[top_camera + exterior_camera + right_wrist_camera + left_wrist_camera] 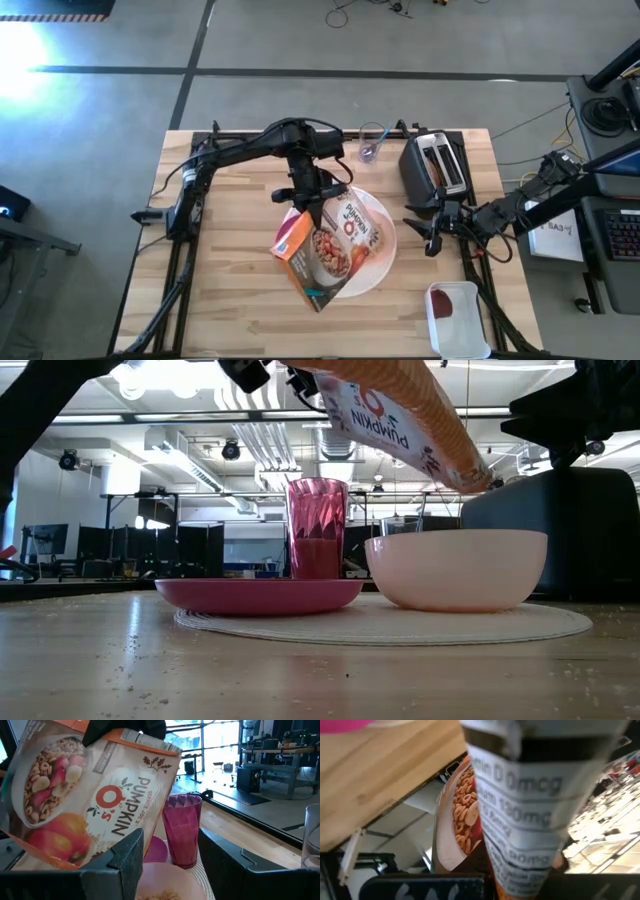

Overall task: Arrange a breakfast setting
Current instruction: Pour the cereal into the light orange bowl

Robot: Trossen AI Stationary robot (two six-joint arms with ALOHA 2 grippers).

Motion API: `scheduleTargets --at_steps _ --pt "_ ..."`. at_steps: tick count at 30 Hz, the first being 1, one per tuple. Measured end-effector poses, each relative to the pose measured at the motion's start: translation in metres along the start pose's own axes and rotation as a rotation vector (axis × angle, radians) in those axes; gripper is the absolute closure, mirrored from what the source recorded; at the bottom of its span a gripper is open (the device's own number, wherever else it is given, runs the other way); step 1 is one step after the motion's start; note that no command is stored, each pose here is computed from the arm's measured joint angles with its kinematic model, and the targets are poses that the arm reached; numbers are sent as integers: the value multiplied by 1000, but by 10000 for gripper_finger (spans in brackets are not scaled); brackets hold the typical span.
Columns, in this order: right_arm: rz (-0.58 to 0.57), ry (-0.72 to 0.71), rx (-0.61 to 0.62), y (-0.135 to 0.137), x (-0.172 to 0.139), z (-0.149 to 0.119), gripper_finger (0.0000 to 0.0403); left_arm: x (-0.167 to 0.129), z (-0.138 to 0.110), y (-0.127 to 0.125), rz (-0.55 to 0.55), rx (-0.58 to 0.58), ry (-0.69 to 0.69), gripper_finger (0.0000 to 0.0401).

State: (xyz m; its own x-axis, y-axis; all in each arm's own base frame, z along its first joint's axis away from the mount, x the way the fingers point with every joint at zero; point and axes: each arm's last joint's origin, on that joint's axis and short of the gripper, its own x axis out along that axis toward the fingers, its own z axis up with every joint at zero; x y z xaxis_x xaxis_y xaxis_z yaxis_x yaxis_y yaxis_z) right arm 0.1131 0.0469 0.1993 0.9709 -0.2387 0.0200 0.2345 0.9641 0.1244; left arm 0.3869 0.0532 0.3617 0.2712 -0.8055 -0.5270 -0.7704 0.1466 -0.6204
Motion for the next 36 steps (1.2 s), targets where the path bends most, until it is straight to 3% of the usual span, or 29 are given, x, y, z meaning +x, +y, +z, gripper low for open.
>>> scheduleTargets --at_steps 8,13,25,31,36 --pt "0 0 0 0 0 0 225 -2 -23 -2 65 165 -100 401" --pt "0 0 0 0 0 0 225 -3 -52 -5 142 311 -206 401" --pt "0 0 0 0 0 0 225 5 -134 1 497 694 -648 401" --pt "0 0 0 0 0 0 225 18 -165 28 653 672 -832 401" --pt "0 0 0 0 0 0 225 36 -174 56 673 616 -881 401"
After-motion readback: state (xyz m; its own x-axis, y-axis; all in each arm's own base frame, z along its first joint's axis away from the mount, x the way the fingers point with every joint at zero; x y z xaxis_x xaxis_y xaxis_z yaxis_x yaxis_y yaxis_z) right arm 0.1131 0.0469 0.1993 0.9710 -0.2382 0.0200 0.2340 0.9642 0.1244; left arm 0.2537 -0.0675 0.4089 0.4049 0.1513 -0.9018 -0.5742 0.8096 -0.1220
